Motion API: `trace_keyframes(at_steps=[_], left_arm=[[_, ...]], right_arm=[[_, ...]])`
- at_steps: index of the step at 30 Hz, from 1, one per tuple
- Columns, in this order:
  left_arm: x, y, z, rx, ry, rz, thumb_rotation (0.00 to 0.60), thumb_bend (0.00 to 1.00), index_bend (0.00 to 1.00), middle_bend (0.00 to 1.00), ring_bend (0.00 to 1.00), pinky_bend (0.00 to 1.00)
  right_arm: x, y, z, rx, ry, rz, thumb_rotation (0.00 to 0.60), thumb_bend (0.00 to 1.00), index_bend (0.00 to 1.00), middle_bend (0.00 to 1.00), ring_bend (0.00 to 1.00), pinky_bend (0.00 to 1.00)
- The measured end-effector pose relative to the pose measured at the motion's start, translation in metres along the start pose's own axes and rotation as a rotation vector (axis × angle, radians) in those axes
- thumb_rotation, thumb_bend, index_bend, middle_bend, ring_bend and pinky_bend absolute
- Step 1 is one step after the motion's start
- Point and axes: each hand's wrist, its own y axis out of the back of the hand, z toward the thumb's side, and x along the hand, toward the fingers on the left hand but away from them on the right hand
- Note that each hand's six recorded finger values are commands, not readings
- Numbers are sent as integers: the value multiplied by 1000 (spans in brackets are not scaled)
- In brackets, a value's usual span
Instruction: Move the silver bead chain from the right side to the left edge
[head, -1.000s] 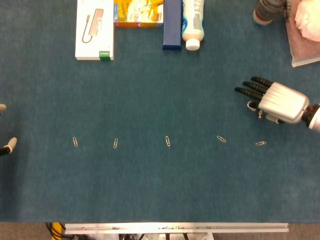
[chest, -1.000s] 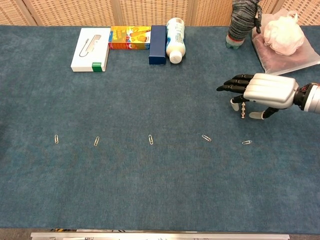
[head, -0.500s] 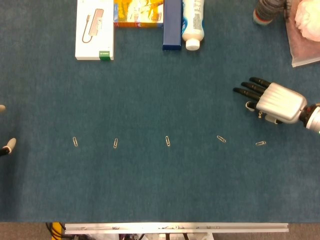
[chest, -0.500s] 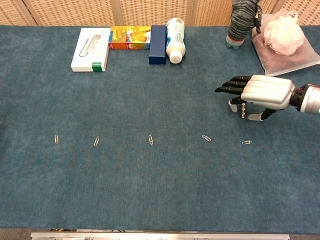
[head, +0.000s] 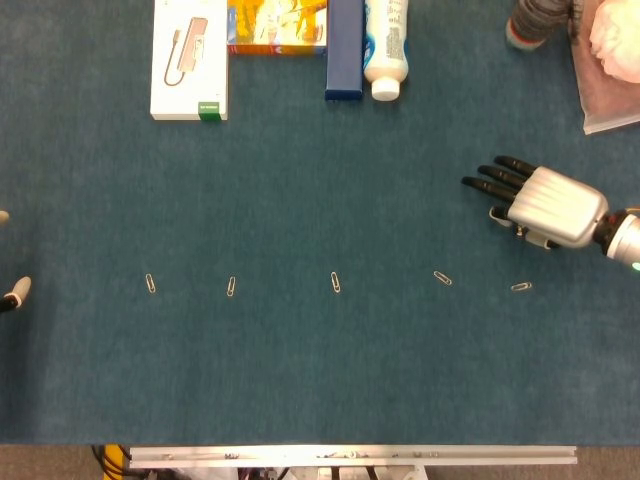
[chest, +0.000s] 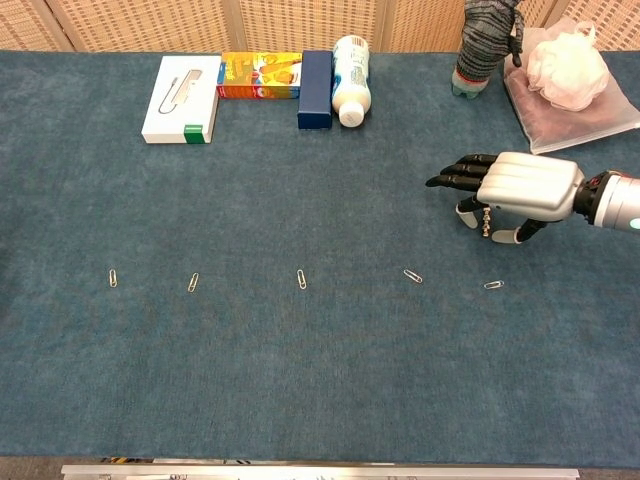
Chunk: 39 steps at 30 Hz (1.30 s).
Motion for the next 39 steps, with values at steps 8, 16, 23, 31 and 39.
trace_keyframes(at_steps=[8, 16, 23, 31, 39], left_arm=[[0, -1, -1, -2, 1, 0, 600, 184, 246, 346, 219, 348], [0, -1, -1, -4, 1, -1, 600, 184, 246, 346, 219, 349], [0, -1, -2, -3, 1, -2, 600, 184, 246, 346, 219, 353], [0, -1, -3, -4, 2, -2, 600, 184, 246, 347, 220, 355], [0, -2, -3, -5, 4, -4, 600, 183, 246, 347, 220, 356]], right_arm=[[-1, -2, -1, 2, -9, 4, 600, 233, 525, 41, 0, 102], [-3, -3, -2, -1, -16, 9, 600, 233, 541, 41, 0, 103], [-5, -3, -2, -4, -16, 10, 600, 252, 564, 41, 0, 102], [-7, -3, -2, -6, -18, 10, 600, 290, 610, 42, 0, 102], [-8, -1, -3, -16, -23, 1, 600, 299, 644, 45, 0, 103]])
